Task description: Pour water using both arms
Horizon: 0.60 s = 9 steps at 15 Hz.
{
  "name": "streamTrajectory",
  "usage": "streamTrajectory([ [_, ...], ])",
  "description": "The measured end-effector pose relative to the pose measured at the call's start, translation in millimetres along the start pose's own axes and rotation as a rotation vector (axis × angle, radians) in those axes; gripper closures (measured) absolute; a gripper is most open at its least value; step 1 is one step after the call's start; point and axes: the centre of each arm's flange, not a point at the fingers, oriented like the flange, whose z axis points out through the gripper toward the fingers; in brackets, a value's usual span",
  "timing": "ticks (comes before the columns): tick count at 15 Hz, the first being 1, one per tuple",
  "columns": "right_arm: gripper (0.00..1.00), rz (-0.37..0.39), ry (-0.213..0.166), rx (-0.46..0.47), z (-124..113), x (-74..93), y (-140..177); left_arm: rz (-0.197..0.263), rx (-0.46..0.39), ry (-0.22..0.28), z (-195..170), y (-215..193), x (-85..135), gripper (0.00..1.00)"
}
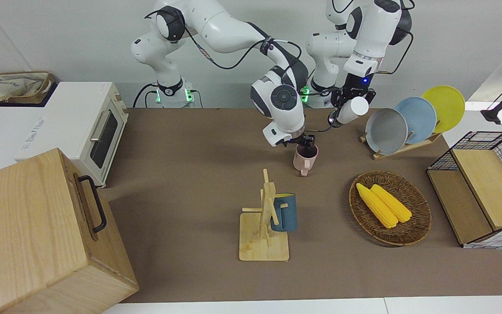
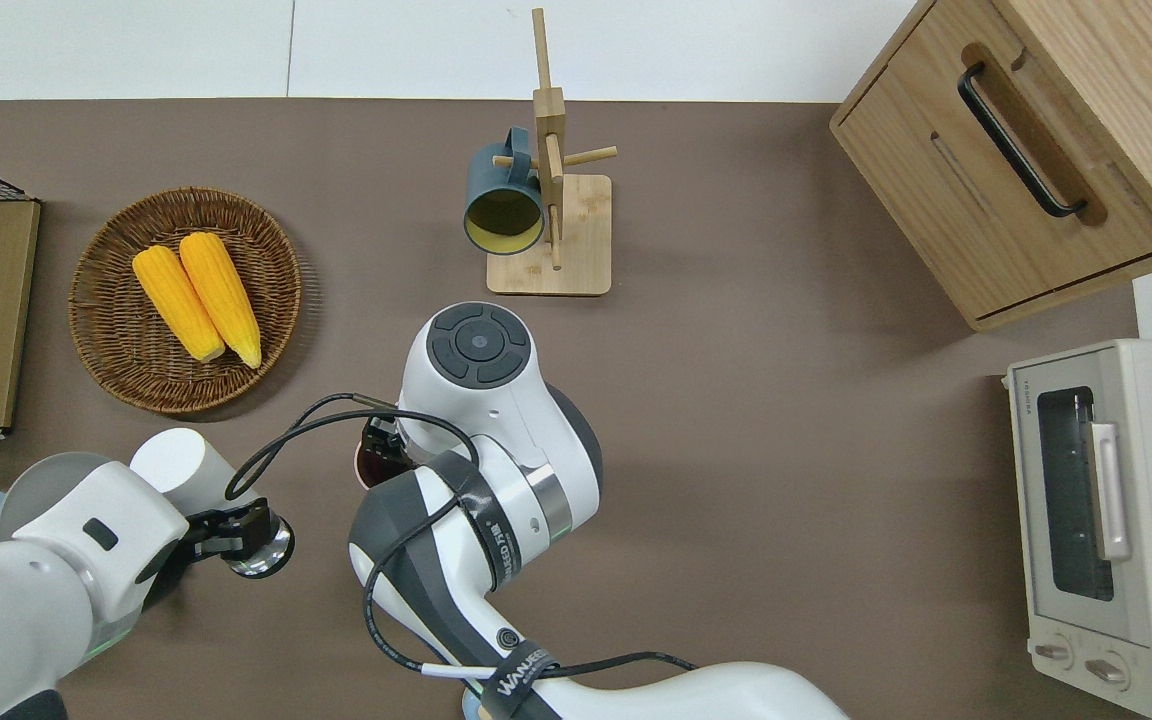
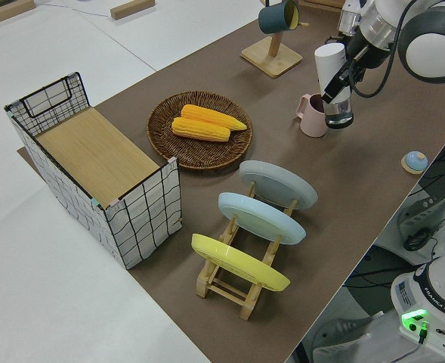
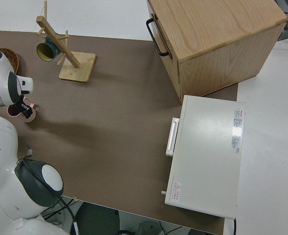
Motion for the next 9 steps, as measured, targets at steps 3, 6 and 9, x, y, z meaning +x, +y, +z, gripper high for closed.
streamTrajectory([
  [3, 0.0, -0.005, 0.001, 0.013, -26.2, -5.4, -1.6, 0.0, 0.0, 0.0, 0.0, 0.0, 0.0, 0.37],
  [6, 0.0, -0.002, -0.004, 0.024, -75.6, -9.2, 9.6, 0.0, 0.0, 0.0, 0.0, 0.0, 0.0, 0.37],
  [9, 0.0, 0.001, 0.002, -0.012, -118.5, -5.9, 32.5, 0.0, 0.0, 0.0, 0.0, 0.0, 0.0, 0.37],
])
